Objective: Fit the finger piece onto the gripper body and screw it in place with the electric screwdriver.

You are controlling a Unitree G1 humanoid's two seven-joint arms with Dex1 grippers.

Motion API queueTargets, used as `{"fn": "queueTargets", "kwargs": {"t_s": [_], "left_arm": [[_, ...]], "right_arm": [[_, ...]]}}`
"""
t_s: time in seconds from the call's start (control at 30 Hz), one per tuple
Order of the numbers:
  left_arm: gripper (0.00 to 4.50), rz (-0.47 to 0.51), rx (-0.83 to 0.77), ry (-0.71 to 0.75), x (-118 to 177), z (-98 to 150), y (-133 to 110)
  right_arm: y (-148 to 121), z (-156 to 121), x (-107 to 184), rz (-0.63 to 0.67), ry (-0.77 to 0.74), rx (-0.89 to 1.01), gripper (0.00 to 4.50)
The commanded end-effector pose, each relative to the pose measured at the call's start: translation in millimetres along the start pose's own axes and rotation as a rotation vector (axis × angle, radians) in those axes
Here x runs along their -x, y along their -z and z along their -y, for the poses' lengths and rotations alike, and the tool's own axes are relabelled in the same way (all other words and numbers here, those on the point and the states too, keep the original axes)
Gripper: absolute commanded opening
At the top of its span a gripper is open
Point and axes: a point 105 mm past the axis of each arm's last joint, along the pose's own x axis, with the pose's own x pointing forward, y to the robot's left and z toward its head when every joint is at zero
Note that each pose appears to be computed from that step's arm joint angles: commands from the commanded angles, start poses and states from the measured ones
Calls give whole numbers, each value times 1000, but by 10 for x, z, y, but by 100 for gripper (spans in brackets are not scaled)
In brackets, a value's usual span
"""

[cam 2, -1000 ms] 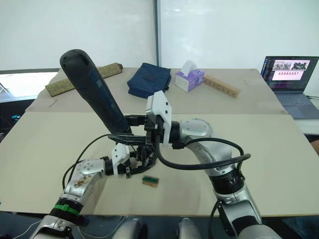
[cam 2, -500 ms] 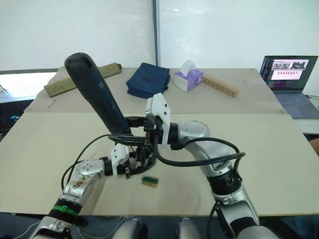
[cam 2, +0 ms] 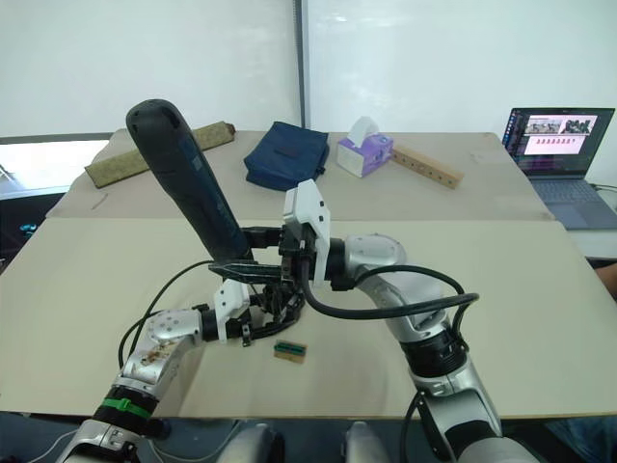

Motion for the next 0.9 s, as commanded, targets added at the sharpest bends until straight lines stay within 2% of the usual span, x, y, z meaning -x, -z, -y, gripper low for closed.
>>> {"fn": "queueTargets", "kwargs": {"t_s": [0.03,0.57,0.9], "left_arm": [[226,-87,85,61,-17,180,270],[226,-90,88,61,-17,189,285],[226,-93,90,62,-12,187,294]], "right_arm": [[-227,-25,-31,63,-17,57,190],[-373,-1,13,176,-6,-26,190],[-336,-24,95,193,-14,-18,190]]}}
